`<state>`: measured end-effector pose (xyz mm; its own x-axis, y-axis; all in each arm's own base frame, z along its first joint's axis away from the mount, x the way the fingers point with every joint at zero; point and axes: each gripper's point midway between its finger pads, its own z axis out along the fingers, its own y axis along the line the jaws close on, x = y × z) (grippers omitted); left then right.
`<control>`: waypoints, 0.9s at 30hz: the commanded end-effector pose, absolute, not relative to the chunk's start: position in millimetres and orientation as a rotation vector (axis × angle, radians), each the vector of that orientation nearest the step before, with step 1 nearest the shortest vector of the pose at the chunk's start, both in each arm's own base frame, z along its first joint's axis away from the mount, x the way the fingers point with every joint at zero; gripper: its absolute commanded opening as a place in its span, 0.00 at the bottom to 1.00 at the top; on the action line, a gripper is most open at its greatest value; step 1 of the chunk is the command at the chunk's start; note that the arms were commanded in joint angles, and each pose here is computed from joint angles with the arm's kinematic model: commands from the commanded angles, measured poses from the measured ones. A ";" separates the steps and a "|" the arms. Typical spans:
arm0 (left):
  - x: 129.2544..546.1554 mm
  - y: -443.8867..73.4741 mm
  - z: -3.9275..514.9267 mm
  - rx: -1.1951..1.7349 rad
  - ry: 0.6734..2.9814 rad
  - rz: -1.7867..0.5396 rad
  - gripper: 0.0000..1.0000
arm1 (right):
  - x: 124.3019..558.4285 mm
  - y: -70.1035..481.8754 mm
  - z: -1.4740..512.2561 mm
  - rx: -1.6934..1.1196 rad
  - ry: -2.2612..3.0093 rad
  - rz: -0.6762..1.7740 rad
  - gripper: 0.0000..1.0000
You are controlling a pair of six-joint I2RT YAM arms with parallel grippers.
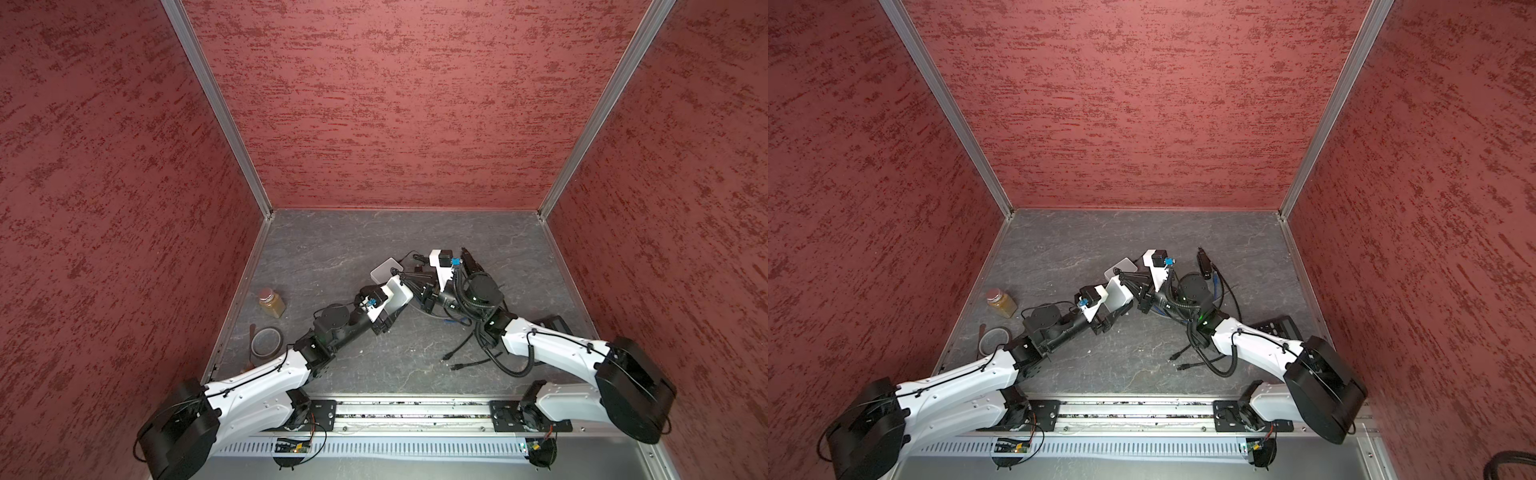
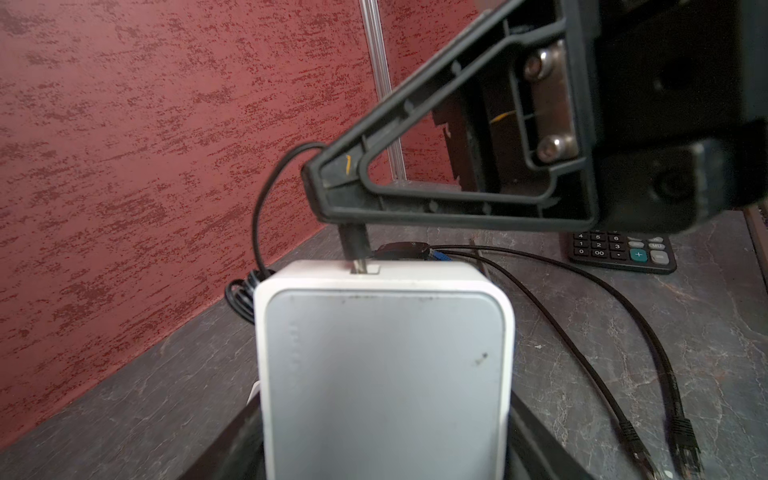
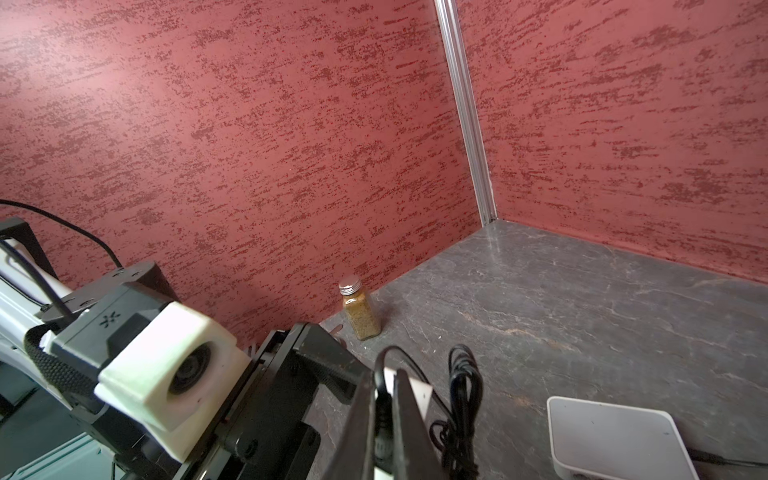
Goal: Insert the plug into the switch port
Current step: 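Push the barrel plug down into the switch's port with the right gripper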
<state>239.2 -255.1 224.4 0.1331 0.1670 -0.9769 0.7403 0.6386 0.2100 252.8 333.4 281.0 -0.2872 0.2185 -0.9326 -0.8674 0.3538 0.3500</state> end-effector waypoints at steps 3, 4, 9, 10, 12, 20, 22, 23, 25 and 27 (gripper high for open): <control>209.5 -246.0 380.0 0.635 0.904 -0.592 0.00 | 228.6 345.5 169.9 -0.719 1.875 1.200 0.00; 209.5 -246.0 381.5 0.635 0.900 -0.591 0.00 | 228.0 345.8 167.0 -0.723 1.884 1.193 0.00; 210.4 -242.4 391.6 0.607 0.873 -0.586 0.00 | 225.6 341.9 156.4 -0.719 1.893 1.161 0.00; 210.3 -241.4 394.2 0.602 0.864 -0.586 0.00 | 225.1 341.4 154.9 -0.720 1.896 1.159 0.00; 210.2 -239.8 398.1 0.594 0.852 -0.583 0.00 | 224.2 340.2 151.0 -0.721 1.907 1.152 0.00; 209.7 -230.5 413.0 0.550 0.810 -0.582 0.00 | 216.6 336.9 142.5 -0.744 1.903 1.149 0.00; 209.4 -229.0 416.1 0.542 0.804 -0.585 0.00 | 214.8 336.4 142.8 -0.750 1.891 1.146 0.00; 209.5 -228.7 416.7 0.542 0.803 -0.584 0.00 | 214.1 336.0 142.4 -0.747 1.891 1.147 0.00; 208.4 -229.3 417.6 0.547 0.797 -0.587 0.00 | 214.2 337.9 140.5 -0.758 1.901 1.143 0.00; 208.0 -229.3 418.4 0.549 0.794 -0.589 0.00 | 213.9 339.5 137.7 -0.769 1.911 1.140 0.00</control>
<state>241.1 -255.1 226.4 0.1311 0.1544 -0.9793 0.7512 0.6291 0.1998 250.1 331.9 269.7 -0.2286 0.2465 -0.9418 -0.8614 0.3995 0.3136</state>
